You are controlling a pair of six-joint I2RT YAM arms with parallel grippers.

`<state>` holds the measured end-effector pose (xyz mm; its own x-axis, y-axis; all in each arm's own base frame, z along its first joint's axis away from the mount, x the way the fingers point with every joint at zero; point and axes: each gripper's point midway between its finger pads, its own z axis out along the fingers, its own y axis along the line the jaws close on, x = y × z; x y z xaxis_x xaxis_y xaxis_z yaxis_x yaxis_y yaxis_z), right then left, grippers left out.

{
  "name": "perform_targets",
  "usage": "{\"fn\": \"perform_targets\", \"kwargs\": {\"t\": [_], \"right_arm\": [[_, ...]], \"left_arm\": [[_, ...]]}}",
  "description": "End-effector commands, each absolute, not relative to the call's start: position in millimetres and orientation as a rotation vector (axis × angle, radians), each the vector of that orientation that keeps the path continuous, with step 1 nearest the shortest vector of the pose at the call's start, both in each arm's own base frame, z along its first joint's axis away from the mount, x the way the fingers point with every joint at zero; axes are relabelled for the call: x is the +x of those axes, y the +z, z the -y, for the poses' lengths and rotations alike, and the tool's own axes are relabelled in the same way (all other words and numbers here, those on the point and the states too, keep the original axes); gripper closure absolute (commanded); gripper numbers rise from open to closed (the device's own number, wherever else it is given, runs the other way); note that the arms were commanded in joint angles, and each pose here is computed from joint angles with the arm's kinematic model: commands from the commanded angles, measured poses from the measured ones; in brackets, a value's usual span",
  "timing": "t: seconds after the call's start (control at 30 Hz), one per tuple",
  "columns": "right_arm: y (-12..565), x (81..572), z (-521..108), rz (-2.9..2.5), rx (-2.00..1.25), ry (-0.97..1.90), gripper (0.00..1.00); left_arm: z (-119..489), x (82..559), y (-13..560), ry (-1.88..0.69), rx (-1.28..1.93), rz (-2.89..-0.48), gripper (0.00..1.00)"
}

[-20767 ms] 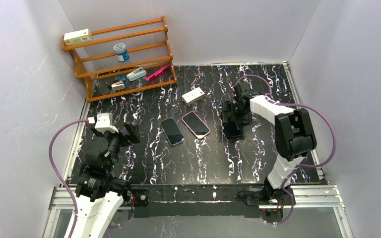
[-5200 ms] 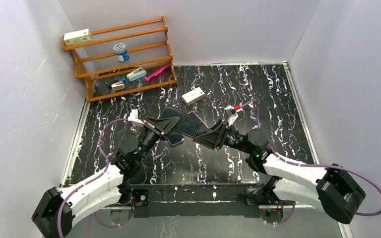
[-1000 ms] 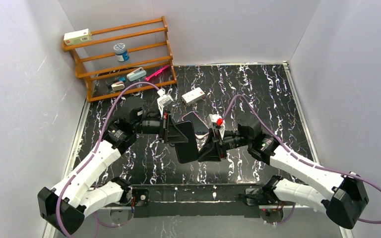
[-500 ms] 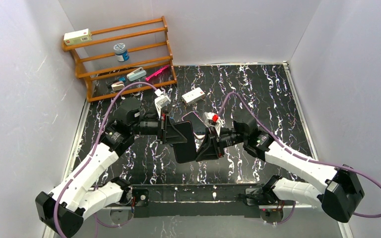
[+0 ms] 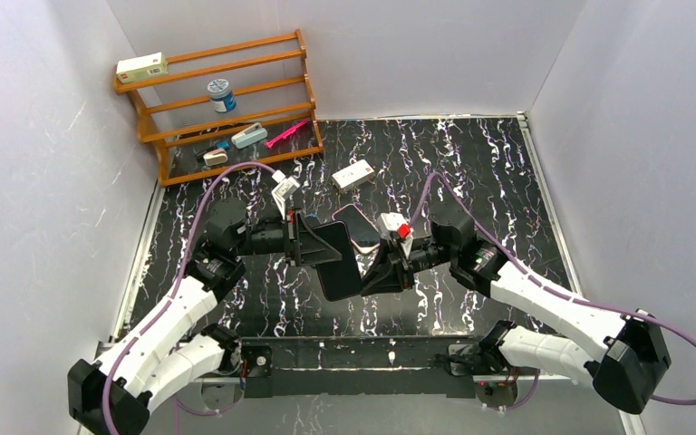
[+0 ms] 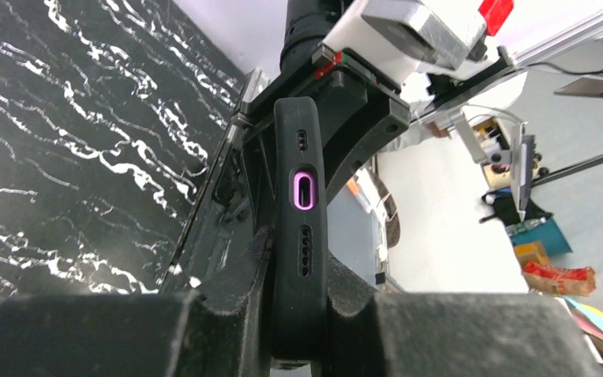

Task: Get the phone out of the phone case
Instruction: Remove the phone case from the phone.

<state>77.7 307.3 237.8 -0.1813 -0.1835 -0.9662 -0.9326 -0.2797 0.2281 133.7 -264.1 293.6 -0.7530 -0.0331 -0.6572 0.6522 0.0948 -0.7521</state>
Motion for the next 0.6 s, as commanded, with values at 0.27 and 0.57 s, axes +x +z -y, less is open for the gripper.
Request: {"fn": "perform_targets", "kwargs": {"t": [0.27,0.57], "right_arm": [[264.0,140.6,-335.1,-1.035,-1.513,1.071,0.99],[268.6,173.3,-339.1,-1.053,-1.414,0.900,0.99]], "left_arm": [[273.4,89.2,344.1,-1.979,0.554,-1.674,1.00],[274.7,89.8,340.8,-1.991,0.492,-1.679,1.00]]}}
